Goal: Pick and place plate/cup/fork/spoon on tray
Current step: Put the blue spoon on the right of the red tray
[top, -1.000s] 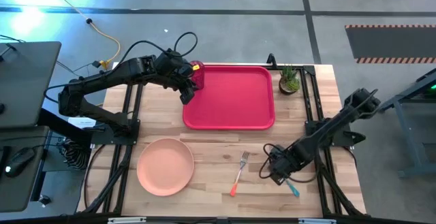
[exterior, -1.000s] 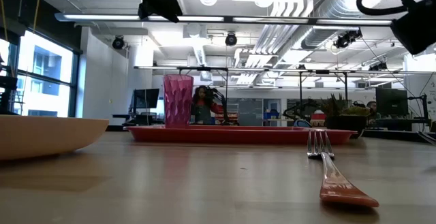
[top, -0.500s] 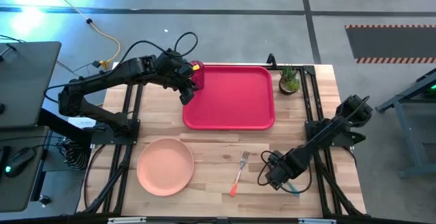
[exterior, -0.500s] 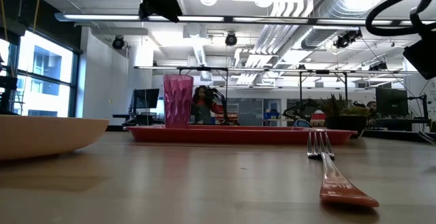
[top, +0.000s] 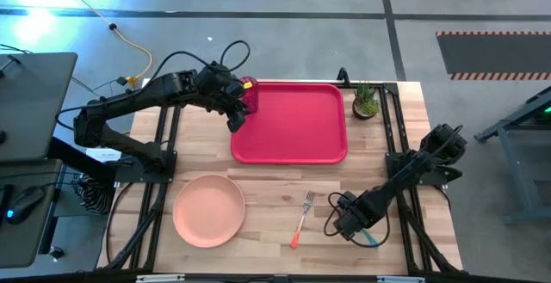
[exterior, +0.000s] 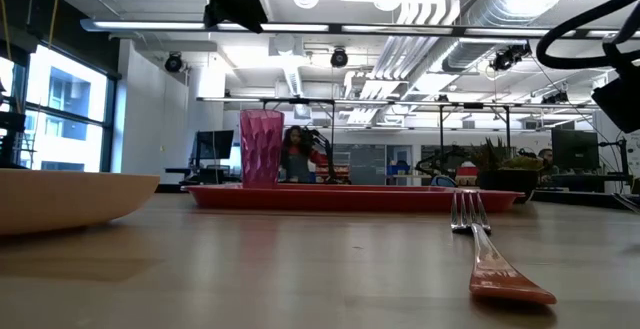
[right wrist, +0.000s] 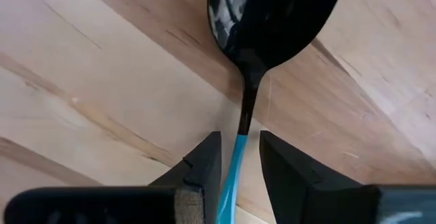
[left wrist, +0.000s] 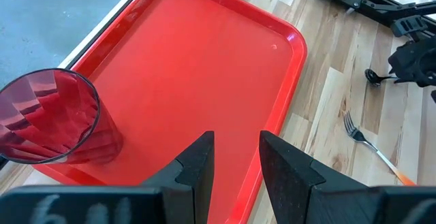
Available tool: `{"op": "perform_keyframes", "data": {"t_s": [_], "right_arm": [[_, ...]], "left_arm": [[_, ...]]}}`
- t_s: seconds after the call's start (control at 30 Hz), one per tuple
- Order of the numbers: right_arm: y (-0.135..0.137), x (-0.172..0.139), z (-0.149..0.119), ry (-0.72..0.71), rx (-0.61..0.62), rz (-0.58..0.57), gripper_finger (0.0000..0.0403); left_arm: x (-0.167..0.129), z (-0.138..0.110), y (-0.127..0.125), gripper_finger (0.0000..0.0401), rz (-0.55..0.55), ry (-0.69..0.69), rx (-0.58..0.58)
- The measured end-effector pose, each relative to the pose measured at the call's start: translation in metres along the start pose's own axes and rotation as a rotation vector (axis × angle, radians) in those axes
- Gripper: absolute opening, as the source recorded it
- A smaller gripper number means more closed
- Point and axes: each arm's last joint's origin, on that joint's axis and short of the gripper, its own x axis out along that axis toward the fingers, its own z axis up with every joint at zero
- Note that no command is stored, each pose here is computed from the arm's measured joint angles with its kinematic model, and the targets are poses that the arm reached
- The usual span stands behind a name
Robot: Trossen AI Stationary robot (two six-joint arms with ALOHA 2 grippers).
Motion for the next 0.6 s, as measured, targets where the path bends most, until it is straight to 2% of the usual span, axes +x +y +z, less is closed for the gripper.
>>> {"op": "perform_keyframes", "data": {"t_s": [0.27,0.6], "right_arm": [[0.003,-0.0001,0.0002,0.004,0.014,0.031,0.0008],[0.0071,-0.0008,0.0015,0.005,0.078,0.076,0.0004]], "left_arm": [[0.0,0.0,0.0,0.0108,0.0,0.0,0.0],[0.0,0.0,0.0,0.0108,0.001,0.0,0.0]]}}
